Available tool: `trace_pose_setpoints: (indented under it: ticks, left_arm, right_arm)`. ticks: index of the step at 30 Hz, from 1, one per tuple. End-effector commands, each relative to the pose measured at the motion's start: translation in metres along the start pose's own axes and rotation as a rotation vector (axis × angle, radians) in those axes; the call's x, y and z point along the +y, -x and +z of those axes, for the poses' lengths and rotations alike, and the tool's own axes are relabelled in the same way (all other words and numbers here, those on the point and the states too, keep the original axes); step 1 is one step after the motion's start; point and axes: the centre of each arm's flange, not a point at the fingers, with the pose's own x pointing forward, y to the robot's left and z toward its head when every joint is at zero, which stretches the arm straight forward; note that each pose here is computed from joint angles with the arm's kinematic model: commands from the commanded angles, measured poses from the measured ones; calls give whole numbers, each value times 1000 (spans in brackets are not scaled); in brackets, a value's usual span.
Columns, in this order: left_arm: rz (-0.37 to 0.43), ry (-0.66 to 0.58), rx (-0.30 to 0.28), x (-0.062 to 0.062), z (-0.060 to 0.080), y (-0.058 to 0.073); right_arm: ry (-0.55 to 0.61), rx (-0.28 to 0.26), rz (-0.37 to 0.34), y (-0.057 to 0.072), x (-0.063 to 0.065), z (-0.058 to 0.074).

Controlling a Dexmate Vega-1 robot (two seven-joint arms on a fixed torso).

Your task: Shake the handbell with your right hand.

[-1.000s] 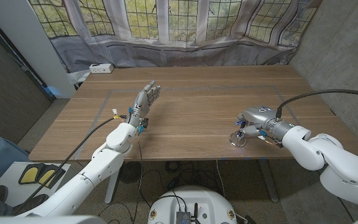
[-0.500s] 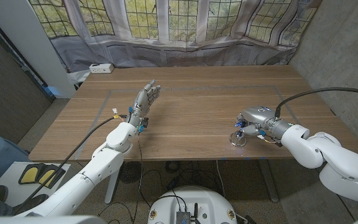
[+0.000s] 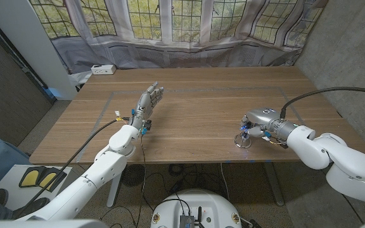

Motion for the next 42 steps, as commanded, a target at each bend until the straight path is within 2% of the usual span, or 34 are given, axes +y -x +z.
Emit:
trace_pose_setpoints:
  ticks: [1, 13, 26, 32, 42]
  left_arm:
    - [2, 5, -1, -1, -1, 1]
    - [5, 11, 6, -1, -4, 3]
    - [0, 7, 2, 1, -3, 0]
    - [-1, 4, 2, 1, -2, -1]
    - [-3, 1, -7, 2, 2, -2]
  right_arm:
    - [-19, -29, 19, -4, -1, -1]
    - [-30, -65, 11, -5, -10, -2]
    - [-39, -34, -2, -2, -25, -7]
    - [-49, -37, 0, -2, -28, -7]
    - [-90, -49, 7, 0, -41, -10]
